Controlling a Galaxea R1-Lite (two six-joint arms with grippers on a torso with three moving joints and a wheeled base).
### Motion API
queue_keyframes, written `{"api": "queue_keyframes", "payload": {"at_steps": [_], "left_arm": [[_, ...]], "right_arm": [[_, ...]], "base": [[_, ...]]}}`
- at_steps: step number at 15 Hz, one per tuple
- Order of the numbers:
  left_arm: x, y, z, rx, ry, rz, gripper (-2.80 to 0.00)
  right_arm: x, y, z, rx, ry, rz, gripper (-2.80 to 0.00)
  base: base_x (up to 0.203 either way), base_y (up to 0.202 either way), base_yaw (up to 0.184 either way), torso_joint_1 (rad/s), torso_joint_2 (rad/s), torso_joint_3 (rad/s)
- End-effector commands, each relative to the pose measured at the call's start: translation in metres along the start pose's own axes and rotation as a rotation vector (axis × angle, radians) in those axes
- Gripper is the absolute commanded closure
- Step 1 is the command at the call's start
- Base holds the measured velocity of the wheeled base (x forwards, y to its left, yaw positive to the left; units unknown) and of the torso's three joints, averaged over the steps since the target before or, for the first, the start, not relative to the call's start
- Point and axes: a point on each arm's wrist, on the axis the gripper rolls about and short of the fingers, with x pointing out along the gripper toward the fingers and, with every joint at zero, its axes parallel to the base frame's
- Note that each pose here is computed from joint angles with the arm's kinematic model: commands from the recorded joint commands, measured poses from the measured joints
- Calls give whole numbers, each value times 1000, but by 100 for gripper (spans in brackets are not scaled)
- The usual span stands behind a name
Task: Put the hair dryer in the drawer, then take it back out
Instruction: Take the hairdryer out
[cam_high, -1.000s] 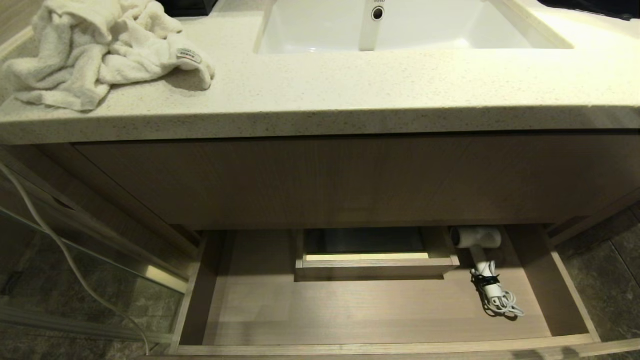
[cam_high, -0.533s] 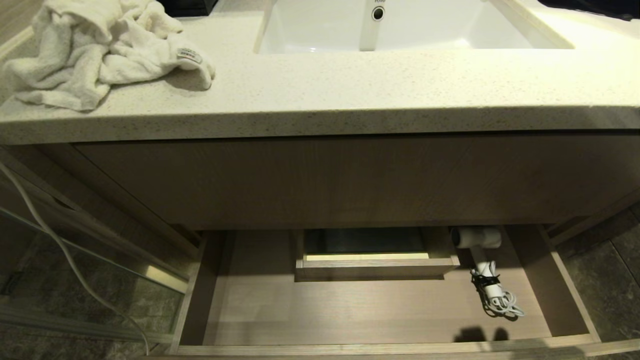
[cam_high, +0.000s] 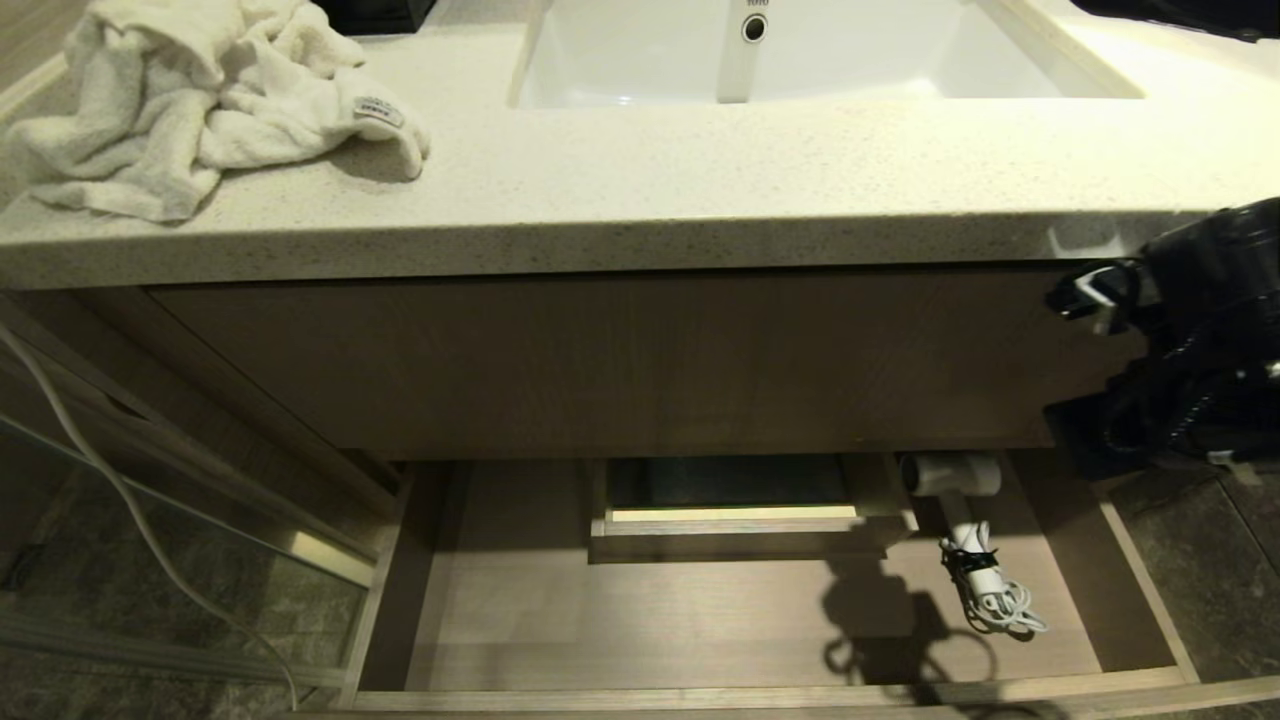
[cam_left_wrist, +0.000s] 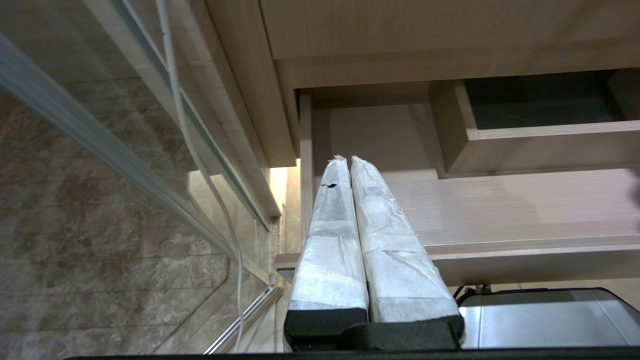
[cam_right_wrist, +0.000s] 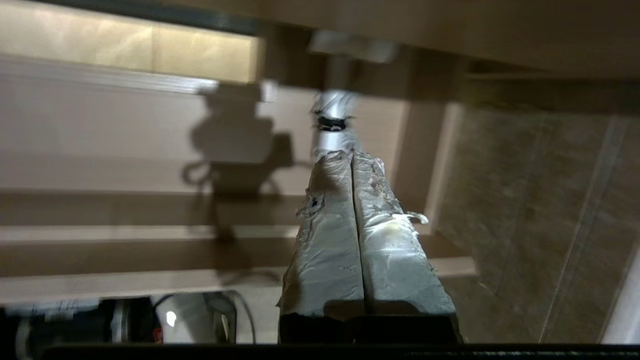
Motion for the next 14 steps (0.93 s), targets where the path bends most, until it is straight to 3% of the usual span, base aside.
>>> {"api": "queue_keyframes", "payload": {"at_steps": [1,4,7,11,14], "left_arm": [[0,0,0,0,3,0,0],[0,0,0,0,3,0,0],[0,0,0,0,2,0,0],[0,0,0,0,3,0,0],[0,0,0,0,3,0,0]], "right_arm": [[31,19,-12,-9,160,-6,0],[34,12,-30,26,268,-31,0],[42,7,-49,116,339,-85,0],[29,1,-80,122,360,-112,0],[44,1,-102,137,422,-139,0]], "base": [[0,0,0,0,0,0],[0,0,0,0,0,0],[0,0,0,0,0,0],[0,0,0,0,0,0],[0,0,0,0,0,0]]}}
